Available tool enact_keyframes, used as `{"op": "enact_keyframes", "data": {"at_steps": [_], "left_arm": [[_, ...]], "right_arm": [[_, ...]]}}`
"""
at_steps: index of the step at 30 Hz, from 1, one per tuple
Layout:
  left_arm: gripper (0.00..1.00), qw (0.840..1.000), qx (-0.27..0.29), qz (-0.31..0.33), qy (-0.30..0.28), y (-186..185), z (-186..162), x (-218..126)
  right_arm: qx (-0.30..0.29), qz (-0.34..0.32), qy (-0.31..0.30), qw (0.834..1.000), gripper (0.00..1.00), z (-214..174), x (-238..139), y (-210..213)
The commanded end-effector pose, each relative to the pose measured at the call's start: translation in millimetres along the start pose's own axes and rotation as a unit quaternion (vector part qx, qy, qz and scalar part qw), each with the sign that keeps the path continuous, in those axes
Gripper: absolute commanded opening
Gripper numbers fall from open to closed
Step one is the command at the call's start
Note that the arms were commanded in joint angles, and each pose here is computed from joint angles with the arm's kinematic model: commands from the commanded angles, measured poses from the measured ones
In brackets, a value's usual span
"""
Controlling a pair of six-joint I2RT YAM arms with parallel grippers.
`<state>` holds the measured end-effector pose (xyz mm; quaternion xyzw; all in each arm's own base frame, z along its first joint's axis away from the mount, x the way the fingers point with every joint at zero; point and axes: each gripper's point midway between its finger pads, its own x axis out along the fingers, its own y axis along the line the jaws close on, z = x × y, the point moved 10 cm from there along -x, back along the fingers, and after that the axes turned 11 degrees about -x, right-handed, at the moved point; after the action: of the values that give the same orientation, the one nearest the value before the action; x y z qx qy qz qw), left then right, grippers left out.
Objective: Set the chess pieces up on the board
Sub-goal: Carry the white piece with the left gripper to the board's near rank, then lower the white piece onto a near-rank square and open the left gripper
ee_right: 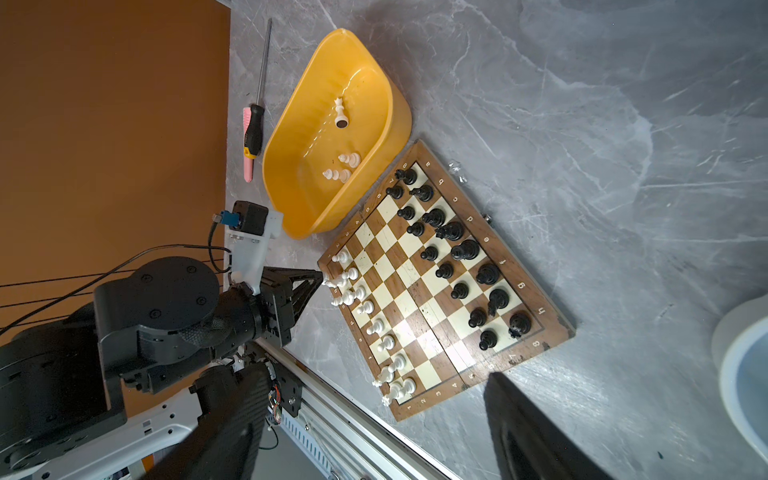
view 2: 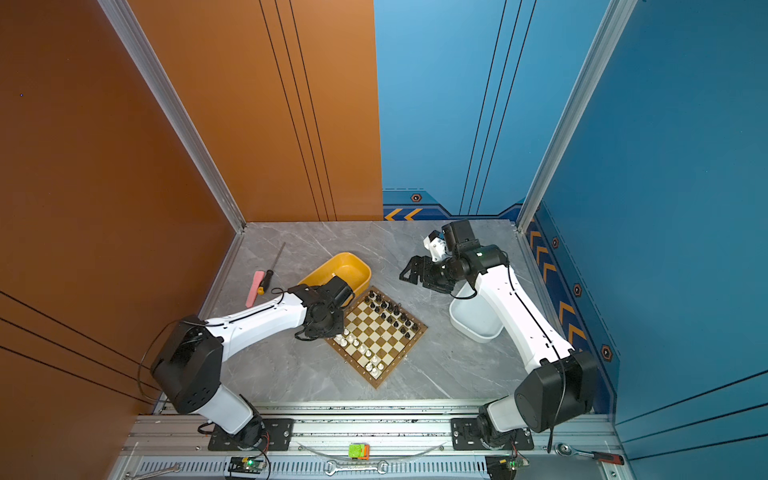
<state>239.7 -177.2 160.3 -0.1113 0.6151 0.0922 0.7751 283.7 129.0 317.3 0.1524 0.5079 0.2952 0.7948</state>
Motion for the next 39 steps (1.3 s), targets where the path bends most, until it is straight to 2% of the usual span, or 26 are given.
{"op": "enact_keyframes", "data": {"at_steps": [1,25,34,39], "left_arm": [[0.13,1.000,0.011,0.006,0.007,0,0,6],[0.13,1.000,0.018,-0.001,0.020,-8,18,15],[0.32,1.000,0.020,0.010,0.022,-6,19,11],[0.36,1.000,0.018,0.009,0.002,-7,27,-2]], "right_arm": [[0.002,-0.014,-0.005,1.000,0.84,-7,-9,0],[0.013,-0.021,-0.005,1.000,0.84,-8,-9,-8],[0.016,-0.020,-0.005,1.000,0.85,-5,-7,-13],[0.017,-0.016,-0.001,1.000,0.84,-2,-4,-15]]}}
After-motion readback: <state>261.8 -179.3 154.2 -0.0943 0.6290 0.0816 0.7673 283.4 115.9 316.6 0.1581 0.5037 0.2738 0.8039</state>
